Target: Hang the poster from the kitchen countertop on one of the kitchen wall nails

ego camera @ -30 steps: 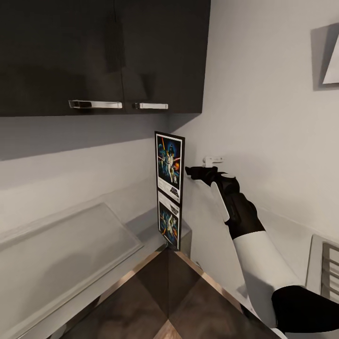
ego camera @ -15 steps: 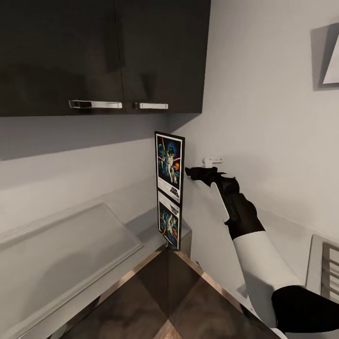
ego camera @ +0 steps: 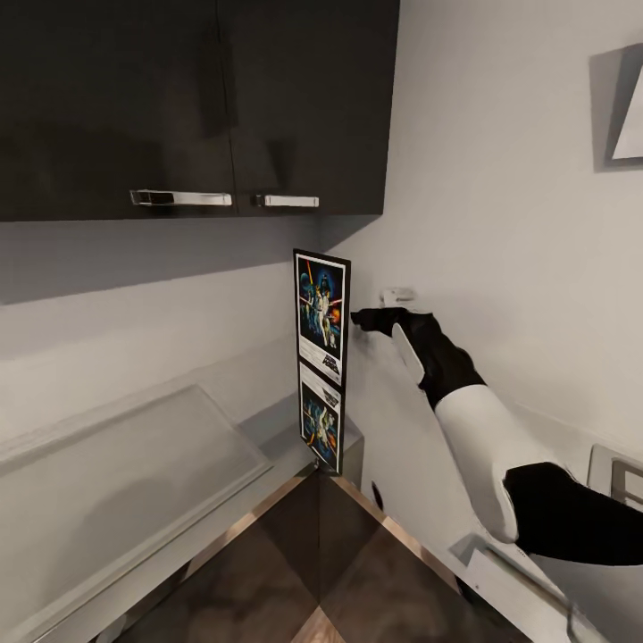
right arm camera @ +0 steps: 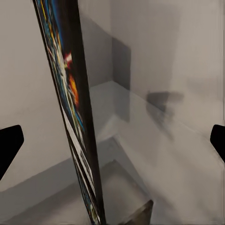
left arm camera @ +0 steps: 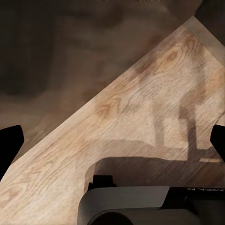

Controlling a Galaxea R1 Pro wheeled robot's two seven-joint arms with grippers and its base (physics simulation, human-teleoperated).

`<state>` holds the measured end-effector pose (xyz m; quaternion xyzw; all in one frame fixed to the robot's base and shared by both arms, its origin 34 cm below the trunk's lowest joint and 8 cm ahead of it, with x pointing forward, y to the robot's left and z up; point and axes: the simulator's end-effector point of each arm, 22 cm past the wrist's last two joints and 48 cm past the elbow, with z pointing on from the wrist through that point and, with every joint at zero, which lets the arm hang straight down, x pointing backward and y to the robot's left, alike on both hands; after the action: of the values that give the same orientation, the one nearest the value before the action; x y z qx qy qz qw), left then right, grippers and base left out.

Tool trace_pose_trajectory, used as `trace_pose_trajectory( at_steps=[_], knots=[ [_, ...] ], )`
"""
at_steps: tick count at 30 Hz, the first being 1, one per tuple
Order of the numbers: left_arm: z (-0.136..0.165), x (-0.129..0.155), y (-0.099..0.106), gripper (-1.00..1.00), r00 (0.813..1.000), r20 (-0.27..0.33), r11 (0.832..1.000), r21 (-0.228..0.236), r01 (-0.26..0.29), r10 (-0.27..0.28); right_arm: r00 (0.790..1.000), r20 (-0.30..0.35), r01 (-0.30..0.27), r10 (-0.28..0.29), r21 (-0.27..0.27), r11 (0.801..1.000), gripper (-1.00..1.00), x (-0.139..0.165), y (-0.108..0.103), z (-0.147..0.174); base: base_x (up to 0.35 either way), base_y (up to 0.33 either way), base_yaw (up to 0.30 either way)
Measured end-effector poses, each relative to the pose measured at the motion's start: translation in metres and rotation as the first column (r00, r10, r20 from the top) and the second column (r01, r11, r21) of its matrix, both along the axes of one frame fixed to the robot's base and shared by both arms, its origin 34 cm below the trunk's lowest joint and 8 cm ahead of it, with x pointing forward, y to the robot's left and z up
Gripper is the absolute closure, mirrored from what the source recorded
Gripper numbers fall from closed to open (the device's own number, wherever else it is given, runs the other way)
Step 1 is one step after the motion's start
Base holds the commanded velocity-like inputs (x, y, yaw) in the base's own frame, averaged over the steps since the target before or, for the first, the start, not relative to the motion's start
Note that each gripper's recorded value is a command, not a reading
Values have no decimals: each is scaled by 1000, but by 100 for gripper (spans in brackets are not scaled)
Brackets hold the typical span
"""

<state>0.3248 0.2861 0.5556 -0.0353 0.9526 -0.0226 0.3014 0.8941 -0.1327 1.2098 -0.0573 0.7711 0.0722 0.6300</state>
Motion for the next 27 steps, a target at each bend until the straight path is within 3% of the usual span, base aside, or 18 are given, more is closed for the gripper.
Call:
trace_pose_trajectory(
  at_steps=[8,15,27],
  knots=[
    [0,0,-1,-100,1000,0,1000,-2,0,0,1000,-16,16,-16,-8,1000,-100,17,-6,-3,0,0,0],
    [0,1,-1,-100,1000,1,1000,-2,0,0,999,41,10,-11,12,1000,-100,21,-3,10,0,0,0],
    [0,0,-2,-100,1000,-1,1000,-2,2,-2,999,47,8,-9,17,1000,-100,22,-3,10,0,0,0]
  ],
)
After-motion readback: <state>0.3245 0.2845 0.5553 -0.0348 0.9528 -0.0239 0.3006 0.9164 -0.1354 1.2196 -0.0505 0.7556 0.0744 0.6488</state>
